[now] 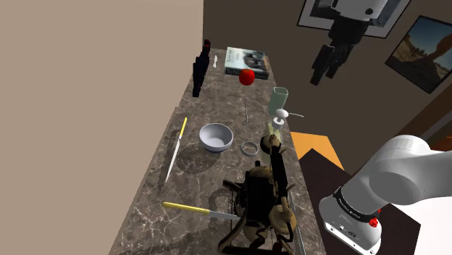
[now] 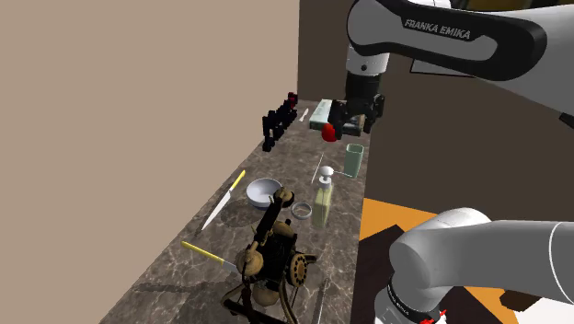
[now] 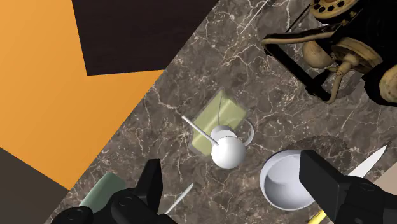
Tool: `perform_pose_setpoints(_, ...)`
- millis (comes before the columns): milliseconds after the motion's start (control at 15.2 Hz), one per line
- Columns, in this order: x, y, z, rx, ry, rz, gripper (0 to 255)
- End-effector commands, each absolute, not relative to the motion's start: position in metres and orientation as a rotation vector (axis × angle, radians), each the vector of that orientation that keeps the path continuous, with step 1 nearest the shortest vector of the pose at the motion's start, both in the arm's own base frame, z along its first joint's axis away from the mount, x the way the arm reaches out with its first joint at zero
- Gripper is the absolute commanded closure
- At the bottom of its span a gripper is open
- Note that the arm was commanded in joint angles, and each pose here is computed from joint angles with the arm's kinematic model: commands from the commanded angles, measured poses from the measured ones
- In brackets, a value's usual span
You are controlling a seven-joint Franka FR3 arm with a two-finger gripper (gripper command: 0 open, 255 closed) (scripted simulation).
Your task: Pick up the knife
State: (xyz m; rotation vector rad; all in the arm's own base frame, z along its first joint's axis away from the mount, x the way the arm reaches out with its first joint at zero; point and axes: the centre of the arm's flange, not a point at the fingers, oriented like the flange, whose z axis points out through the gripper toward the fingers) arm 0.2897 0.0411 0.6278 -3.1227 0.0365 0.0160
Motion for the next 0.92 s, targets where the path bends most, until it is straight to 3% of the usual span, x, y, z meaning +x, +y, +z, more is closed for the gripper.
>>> perform_pose_setpoints(0, 0.290, 0.041, 0.628, -3.123, 0.036, 0.016, 0)
perform_pose_setpoints(858, 0.354, 0.166, 0.529, -3.107, 0.396, 0.002, 0)
